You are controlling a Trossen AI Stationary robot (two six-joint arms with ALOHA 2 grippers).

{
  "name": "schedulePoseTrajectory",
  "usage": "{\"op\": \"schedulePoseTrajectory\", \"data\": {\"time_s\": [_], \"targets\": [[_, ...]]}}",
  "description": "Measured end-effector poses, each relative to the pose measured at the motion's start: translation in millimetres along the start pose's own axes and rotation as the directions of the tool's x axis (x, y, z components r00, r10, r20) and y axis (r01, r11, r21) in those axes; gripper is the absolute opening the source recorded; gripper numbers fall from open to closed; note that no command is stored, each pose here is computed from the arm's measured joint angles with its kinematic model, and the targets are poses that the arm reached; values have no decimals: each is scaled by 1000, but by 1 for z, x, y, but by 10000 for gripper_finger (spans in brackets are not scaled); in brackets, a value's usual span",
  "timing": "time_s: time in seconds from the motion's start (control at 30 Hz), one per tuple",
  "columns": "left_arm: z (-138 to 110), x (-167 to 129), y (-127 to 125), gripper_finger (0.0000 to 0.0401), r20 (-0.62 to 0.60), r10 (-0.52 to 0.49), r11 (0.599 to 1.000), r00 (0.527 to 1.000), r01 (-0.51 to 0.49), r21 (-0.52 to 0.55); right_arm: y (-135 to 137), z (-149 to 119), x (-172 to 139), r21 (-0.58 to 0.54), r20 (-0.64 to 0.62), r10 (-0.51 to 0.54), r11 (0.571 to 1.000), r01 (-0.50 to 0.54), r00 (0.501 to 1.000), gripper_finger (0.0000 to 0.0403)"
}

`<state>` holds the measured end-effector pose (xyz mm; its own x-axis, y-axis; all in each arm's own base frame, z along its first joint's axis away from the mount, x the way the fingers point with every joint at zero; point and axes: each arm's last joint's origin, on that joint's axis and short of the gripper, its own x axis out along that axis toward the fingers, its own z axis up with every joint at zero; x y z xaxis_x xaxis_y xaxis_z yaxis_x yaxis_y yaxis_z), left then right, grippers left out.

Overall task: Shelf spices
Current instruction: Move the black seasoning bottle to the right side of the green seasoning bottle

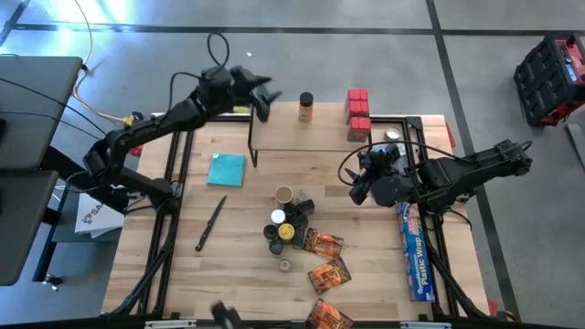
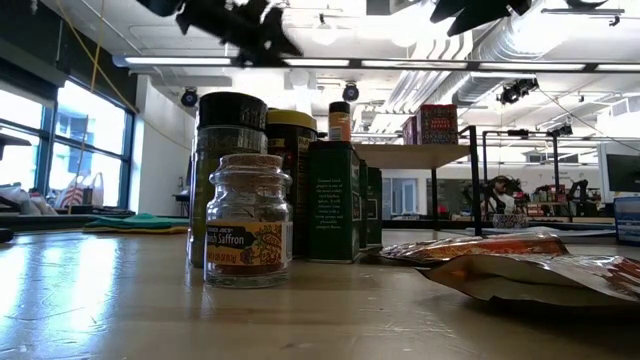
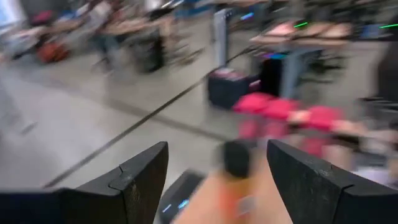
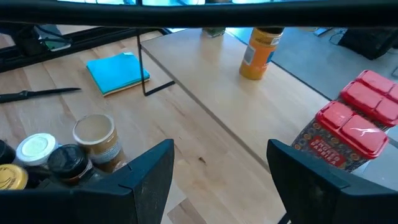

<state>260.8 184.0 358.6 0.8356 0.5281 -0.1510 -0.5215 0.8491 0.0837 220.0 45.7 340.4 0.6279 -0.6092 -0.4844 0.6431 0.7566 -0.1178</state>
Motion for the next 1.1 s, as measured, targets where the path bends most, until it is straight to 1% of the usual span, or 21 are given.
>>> {"op": "schedulePoseTrajectory", "data": {"time_s": [0.07,0.13,0.17,0.23,0.33,0.5,0.63,0.73,0.83,0.9,1.0,1.1], "targets": [[3,4,-20,271,39,-79,996,996,78,32,0,0,0,0,7,-10,1000,10,1000,251],[1,12,-35,271,55,-120,991,991,116,61,0,0,0,0,8,-12,1000,12,1000,251],[-2,17,-42,271,58,-124,990,991,119,73,0,0,0,0,9,-14,1000,14,1000,251],[-8,28,-50,271,54,-94,993,994,90,81,0,0,0,0,10,-15,1000,15,1000,251],[-10,46,-50,271,21,-54,996,998,53,69,0,0,0,0,10,-14,1000,14,1000,251],[-14,76,-44,271,-60,-38,998,997,41,53,0,0,0,0,10,-15,1000,15,1000,251],[-18,93,-43,271,-119,-35,998,992,41,43,0,0,0,-10,10,-14,1000,14,1000,251],[-23,103,-43,271,-156,18,998,988,-9,62,0,0,0,-14,9,-14,1000,14,1000,251],[-29,109,-42,271,-178,92,993,980,-78,87,0,0,0,-15,9,-14,1000,14,1000,251],[-30,110,-41,271,-179,123,990,976,-107,93,0,0,0,-16,9,-14,1000,14,1000,251],[-31,110,-39,270,-186,128,989,974,-112,93,0,0,0,-16,8,-12,1000,12,1000,251],[-31,110,-39,263,-184,100,993,978,-87,73,0,0,0,-16,8,-11,1000,11,1000,251]]}}
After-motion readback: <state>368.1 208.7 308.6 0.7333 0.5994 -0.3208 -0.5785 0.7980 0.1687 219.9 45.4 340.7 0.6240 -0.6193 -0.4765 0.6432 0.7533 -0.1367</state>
